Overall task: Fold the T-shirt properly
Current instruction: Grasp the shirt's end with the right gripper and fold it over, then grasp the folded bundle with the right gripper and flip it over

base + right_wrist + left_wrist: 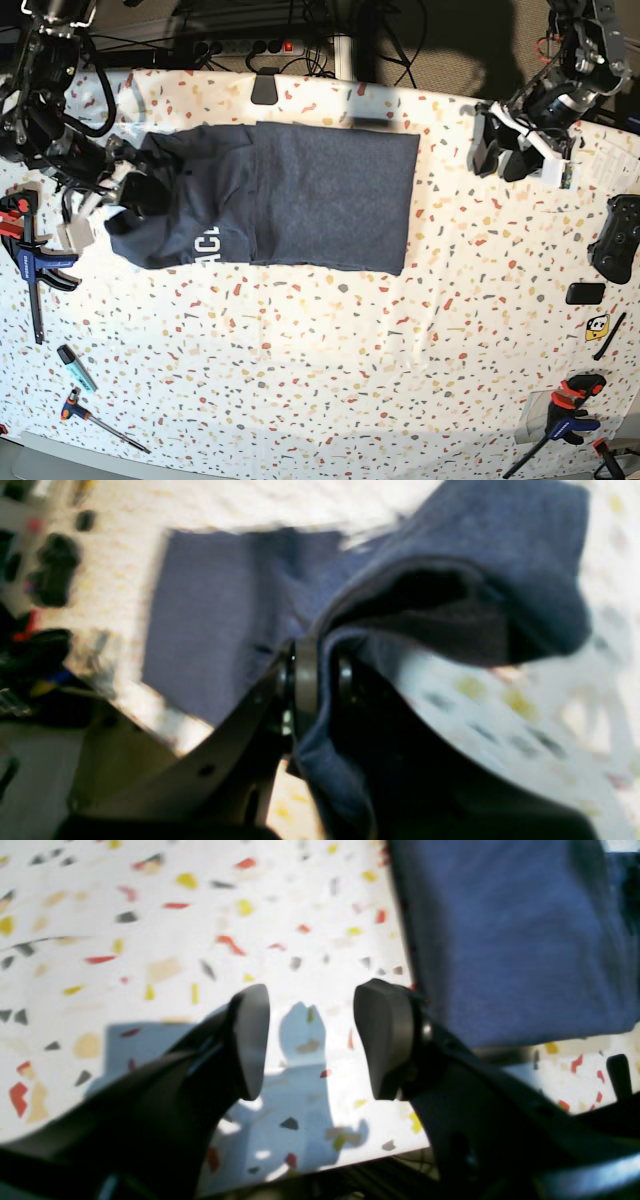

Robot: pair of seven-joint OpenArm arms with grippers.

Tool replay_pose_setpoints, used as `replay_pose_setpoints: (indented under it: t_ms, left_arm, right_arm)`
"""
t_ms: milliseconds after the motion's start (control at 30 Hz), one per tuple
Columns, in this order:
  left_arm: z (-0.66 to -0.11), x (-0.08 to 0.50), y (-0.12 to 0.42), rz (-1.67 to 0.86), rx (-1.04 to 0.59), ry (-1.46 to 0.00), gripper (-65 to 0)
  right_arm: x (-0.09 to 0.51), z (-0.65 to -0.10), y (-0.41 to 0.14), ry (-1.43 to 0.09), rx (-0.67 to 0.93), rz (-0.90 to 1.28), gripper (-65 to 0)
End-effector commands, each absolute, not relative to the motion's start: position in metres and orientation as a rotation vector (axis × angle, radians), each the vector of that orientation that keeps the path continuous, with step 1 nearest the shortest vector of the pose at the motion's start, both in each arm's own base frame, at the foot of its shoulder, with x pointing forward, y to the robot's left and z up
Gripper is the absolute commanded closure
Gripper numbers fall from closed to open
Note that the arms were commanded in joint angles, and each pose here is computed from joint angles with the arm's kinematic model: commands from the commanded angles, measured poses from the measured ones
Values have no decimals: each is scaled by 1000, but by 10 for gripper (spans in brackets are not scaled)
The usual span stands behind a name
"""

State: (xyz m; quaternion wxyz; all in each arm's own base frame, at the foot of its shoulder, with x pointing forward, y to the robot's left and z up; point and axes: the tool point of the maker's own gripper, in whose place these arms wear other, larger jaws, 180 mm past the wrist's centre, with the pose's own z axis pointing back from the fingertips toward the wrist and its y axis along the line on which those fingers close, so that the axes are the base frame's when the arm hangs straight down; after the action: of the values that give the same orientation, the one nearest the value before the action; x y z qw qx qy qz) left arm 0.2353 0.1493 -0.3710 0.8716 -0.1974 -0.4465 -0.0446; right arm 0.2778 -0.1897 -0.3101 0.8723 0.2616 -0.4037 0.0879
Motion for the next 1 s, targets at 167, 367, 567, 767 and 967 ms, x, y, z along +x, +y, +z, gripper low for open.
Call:
replay_pose_setpoints:
  t_ms: [167, 367, 567, 767, 967]
  left_arm:
    - [-368, 238, 146, -74, -437, -961, -301]
    - [-368, 238, 146, -74, -436, -960, -301]
    - [-368, 238, 146, -74, -436, -959, -301]
    - [-369, 237, 146, -76, -436, -953, -301]
    - [-369, 237, 146, -77, -434, -952, -301]
  right_arm:
    - [278, -271, -102, -951, 705, 356, 0]
    - [277, -276, -18, -952, 789, 463, 0]
    - [272, -278, 50, -982, 764, 596, 0]
    - [270, -299, 93, -939, 739, 622, 0]
    - [266, -300, 124, -903, 823, 641, -230]
